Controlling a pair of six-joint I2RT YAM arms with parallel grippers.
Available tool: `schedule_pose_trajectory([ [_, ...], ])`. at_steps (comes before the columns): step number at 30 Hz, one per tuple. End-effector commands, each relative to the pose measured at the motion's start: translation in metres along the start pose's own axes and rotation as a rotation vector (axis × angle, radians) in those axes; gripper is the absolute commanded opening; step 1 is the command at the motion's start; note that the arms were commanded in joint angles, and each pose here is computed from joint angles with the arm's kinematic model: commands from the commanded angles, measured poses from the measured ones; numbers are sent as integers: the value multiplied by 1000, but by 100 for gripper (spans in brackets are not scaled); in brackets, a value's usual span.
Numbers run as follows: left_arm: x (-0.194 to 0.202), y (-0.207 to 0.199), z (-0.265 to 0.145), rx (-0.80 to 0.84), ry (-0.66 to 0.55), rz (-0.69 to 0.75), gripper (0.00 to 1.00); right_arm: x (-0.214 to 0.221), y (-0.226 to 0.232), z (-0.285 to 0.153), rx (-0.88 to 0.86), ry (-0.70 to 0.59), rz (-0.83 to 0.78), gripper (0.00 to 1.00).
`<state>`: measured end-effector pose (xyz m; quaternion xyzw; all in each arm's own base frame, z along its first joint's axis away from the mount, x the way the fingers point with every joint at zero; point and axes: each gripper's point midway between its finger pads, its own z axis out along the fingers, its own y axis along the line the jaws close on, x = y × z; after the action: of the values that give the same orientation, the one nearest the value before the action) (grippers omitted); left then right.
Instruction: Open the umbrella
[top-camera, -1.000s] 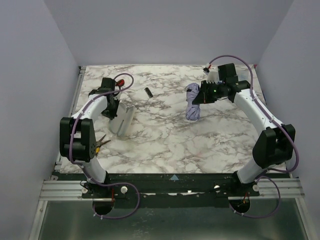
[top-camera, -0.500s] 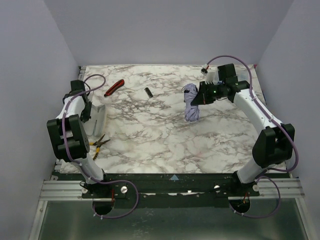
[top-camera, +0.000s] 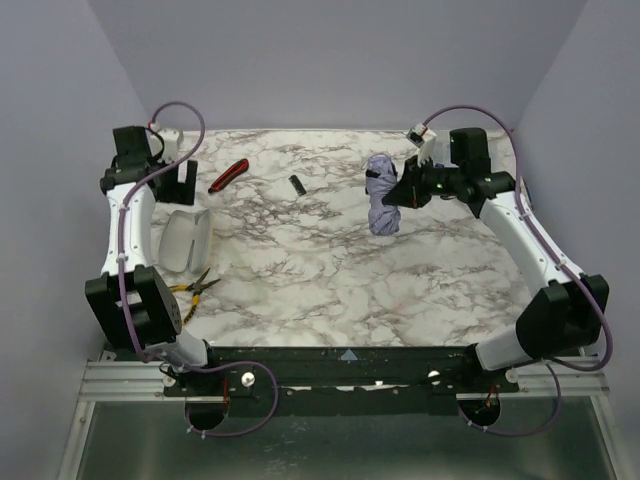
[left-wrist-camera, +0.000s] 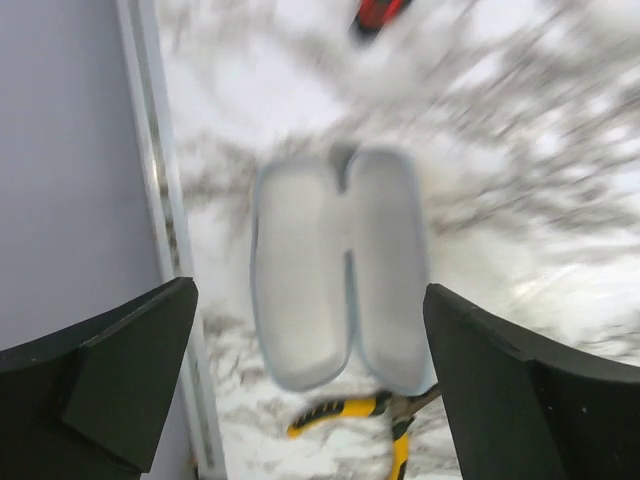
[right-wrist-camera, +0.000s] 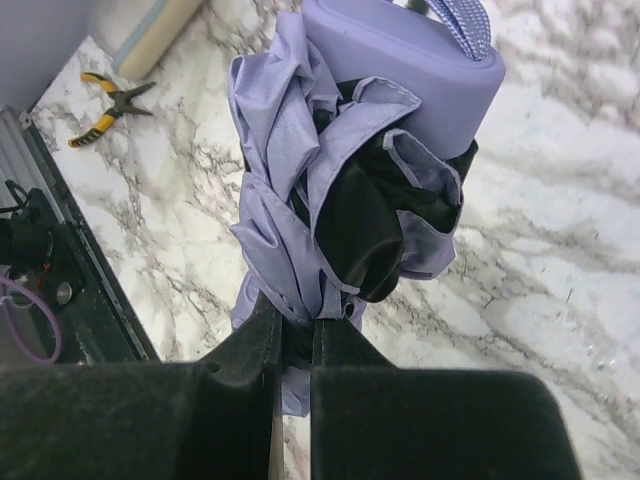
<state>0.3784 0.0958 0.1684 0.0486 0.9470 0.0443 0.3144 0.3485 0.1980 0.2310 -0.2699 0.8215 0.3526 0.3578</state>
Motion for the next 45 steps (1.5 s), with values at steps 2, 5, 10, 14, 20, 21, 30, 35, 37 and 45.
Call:
schedule_pose_trajectory([
  [2, -117, -85, -133, 475, -522, 120, 99, -56, 46, -31, -115, -270, -319, 0],
  [5, -131, -139, -191, 767, -663, 203, 98, -66, 67, -43, -179, -337, -413, 0],
  [10, -124, -219, -261, 1097, -789, 408, 98, -69, 104, -53, -257, -372, -627, 0],
  [14, -103, -267, -281, 1173, -827, 572, 94, -53, 117, -51, -249, -319, -814, 0],
  [20, -61, -311, -277, 1197, -796, 816, 73, -30, 140, -52, -243, -285, -1054, 0],
  [21, -56, -315, -276, 1205, -788, 826, 71, -22, 141, -50, -242, -261, -1109, 0],
  [30, -30, -344, -278, 1215, -721, 839, 55, -3, 136, -44, -166, -203, -1256, 0],
  [35, -24, -352, -269, 1185, -650, 809, 47, -5, 133, -42, -134, -196, -1285, 0],
  [37, -24, -354, -266, 1171, -632, 792, 46, -7, 133, -42, -124, -201, -1287, 0],
  [45, -30, -359, -261, 1152, -590, 731, 39, 1, 139, -43, -129, -196, -1343, 0],
])
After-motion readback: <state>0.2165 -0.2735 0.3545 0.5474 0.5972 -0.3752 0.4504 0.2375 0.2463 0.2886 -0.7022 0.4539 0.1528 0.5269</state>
